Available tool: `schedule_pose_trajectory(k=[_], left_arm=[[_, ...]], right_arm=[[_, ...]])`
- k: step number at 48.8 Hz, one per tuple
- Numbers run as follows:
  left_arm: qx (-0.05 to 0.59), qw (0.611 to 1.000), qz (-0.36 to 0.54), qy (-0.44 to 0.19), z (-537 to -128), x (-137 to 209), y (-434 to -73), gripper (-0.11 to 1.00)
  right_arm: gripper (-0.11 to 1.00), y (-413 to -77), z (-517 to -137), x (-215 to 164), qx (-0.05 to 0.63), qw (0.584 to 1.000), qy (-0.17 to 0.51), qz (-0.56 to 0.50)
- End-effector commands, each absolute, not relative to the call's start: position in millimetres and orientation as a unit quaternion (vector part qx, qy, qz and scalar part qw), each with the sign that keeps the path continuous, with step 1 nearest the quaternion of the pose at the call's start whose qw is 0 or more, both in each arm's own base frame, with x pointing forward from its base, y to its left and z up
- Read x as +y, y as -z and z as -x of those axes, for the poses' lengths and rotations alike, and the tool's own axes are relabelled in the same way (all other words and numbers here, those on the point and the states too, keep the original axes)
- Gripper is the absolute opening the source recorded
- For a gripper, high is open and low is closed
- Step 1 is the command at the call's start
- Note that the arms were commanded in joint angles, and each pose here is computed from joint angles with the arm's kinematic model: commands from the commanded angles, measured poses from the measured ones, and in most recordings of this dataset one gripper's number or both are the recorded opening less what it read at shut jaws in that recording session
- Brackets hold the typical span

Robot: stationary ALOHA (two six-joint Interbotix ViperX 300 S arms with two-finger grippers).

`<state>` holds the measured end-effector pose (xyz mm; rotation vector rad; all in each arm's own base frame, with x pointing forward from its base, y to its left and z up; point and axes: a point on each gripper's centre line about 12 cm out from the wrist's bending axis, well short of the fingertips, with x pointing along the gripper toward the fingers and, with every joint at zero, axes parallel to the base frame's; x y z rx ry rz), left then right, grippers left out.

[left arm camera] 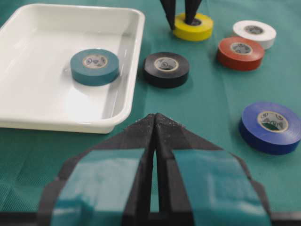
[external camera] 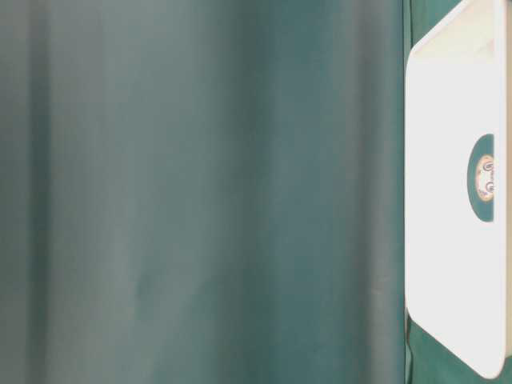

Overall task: Put the tape into the white case with the right arm.
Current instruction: 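Lower the right gripper into the yellow tape roll and grip it, then lift the yellow tape roll into the tray beside the teal roll, release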

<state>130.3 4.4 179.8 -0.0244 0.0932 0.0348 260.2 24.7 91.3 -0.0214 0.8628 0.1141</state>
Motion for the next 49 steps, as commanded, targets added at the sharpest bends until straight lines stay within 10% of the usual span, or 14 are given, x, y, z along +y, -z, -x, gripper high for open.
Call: schedule_pose_trajectory(k=[1, 49], left_arm=[[0.040, 0.999, 0.013, -0.018, -132, 5, -185, 0.00], [0.040, 0.999, 0.013, -0.018, -132, 5, -185, 0.00]], right_arm=[[0.01, -97, -266, 24, 0.408, 0.912, -0.054, 0.009], [0.01, -157, -274, 25, 0.401, 0.915, -0.029, 0.035]])
